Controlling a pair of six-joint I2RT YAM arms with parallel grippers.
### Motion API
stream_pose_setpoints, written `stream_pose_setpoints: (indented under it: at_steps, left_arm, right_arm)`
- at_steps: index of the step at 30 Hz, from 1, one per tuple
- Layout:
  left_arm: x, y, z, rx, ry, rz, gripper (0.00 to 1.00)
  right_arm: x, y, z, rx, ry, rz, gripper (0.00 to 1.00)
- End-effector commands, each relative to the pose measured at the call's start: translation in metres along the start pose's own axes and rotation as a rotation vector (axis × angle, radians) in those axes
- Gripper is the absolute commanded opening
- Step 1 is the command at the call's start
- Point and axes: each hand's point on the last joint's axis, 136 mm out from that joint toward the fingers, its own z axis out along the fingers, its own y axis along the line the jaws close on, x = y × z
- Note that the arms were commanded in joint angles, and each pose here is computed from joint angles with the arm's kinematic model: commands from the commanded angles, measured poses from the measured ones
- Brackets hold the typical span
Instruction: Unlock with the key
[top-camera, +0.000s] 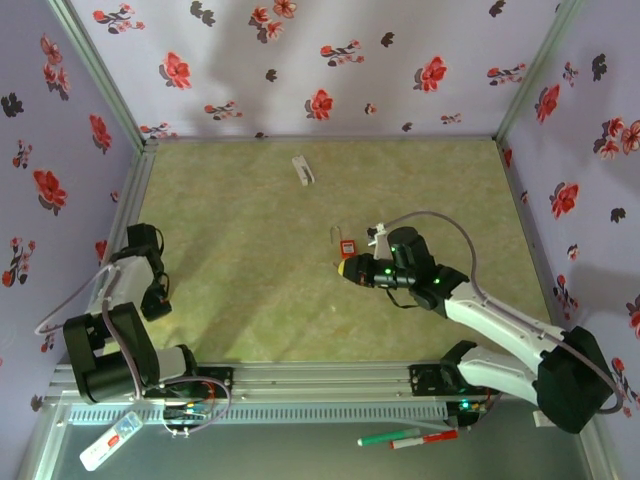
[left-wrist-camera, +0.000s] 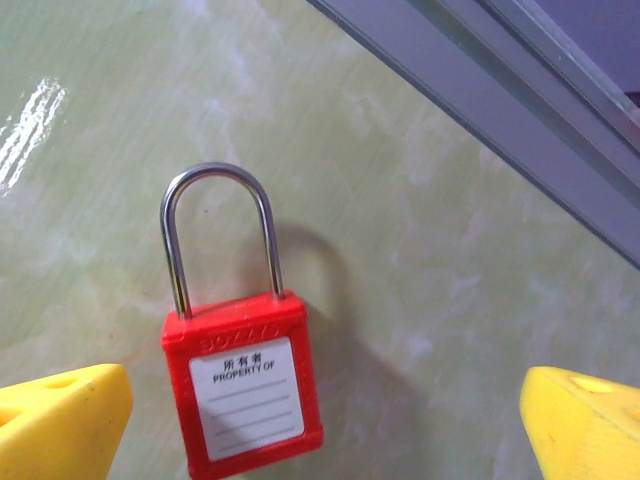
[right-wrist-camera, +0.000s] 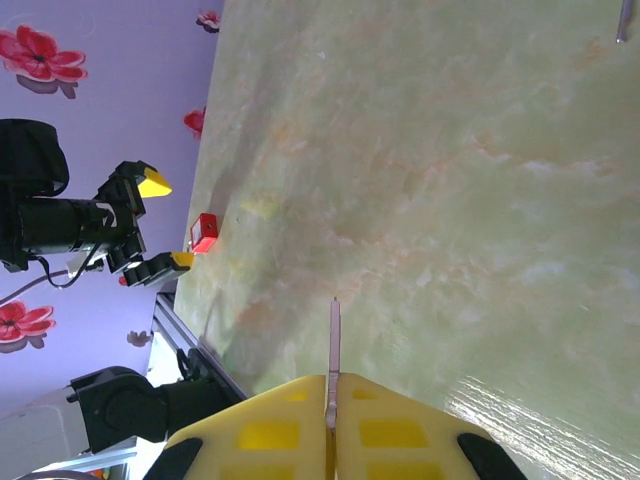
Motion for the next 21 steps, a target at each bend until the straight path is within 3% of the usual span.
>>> stream_pose_setpoints:
  at_steps: [1, 6, 9, 14, 21]
  left_arm:
    - [-0.005, 0.002, 0.010, -0.016, -0.027, -0.014, 1.00]
    - [0.005, 0.007, 0.021, -0.052, 0.005, -0.016, 0.96]
    - [0.010, 0.012, 0.024, -0.091, 0.027, -0.019, 0.86]
    - [0.013, 0.021, 0.026, -0.146, 0.036, -0.025, 0.81]
    - [0.012, 0.029, 0.025, -0.173, 0.041, -0.027, 0.62]
  right_arm:
    - [-0.003, 0.008, 0.001, -0.023, -0.001, 0.005, 0.00]
    - [-0.004, 0.005, 0.007, -0.016, 0.007, 0.016, 0.00]
    - [-0.003, 0.005, 0.008, -0.012, 0.006, 0.015, 0.00]
    - [-0.002, 0.005, 0.009, -0.010, 0.009, 0.014, 0.00]
    - [-0.003, 0.004, 0.008, -0.004, 0.002, 0.012, 0.00]
